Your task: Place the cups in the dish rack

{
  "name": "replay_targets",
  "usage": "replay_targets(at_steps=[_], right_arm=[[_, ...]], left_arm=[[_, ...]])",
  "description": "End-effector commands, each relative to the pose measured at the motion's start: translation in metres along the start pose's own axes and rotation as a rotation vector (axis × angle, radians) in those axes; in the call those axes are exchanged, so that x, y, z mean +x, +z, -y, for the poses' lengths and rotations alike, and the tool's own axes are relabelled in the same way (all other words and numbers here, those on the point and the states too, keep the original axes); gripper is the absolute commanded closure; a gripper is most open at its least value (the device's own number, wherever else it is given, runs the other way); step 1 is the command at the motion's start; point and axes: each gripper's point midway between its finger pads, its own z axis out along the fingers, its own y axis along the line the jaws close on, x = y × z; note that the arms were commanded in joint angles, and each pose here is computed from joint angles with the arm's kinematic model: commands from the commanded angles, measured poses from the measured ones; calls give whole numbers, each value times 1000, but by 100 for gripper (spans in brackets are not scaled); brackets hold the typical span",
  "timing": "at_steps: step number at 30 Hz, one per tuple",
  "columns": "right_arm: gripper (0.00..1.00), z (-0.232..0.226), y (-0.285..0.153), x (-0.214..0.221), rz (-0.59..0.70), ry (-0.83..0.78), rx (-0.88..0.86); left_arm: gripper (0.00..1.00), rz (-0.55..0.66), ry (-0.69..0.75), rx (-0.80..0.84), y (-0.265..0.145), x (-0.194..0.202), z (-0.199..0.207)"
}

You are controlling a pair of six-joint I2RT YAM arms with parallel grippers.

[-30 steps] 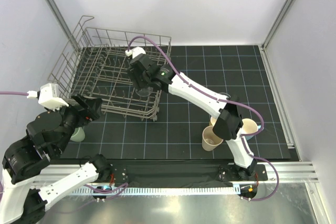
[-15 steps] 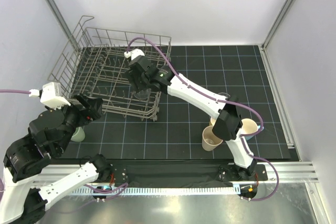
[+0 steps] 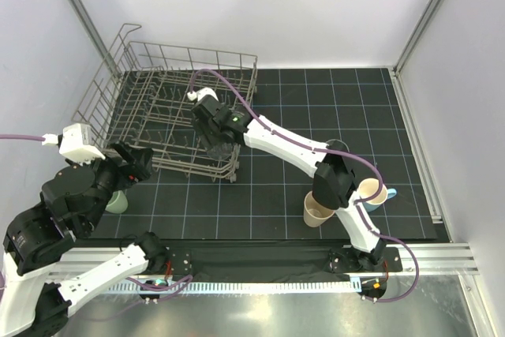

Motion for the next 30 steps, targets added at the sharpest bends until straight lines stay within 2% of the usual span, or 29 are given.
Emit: replay_targets(at_steps=[1,4,8,9,11,12,13,15,21,30], right_arm=[[93,-5,0,-11,39,14,-9],[80,-8,5,-5,20,9,-14],[55,-10,9,1,-1,7,-20],[43,-9,10,2,-7,11,-19],[29,-10,8,2,-15,16,-21],[13,-11,4,-6,1,22,-23],[2,-11,0,-10,6,21,-25],[0,-6,-10,-20,21,26,-9],[0,6,-82,-69,153,111,-35],[0,39,-157,-32,92,76,-37]], left_arm=[[14,20,11,-14,-2,-8,-2],[14,18,21,-14,-1,-8,-2],[14,20,42,-7,-2,-11,0],[14,21,45,-10,-2,-11,-1],[14,19,51,-7,-2,-10,-1],[14,17,53,-4,-1,-10,0],[13,17,51,0,-2,-10,0],[13,10,53,7,-1,-7,1],[14,-16,44,17,4,-1,9],[18,-76,-89,-86,13,10,9]])
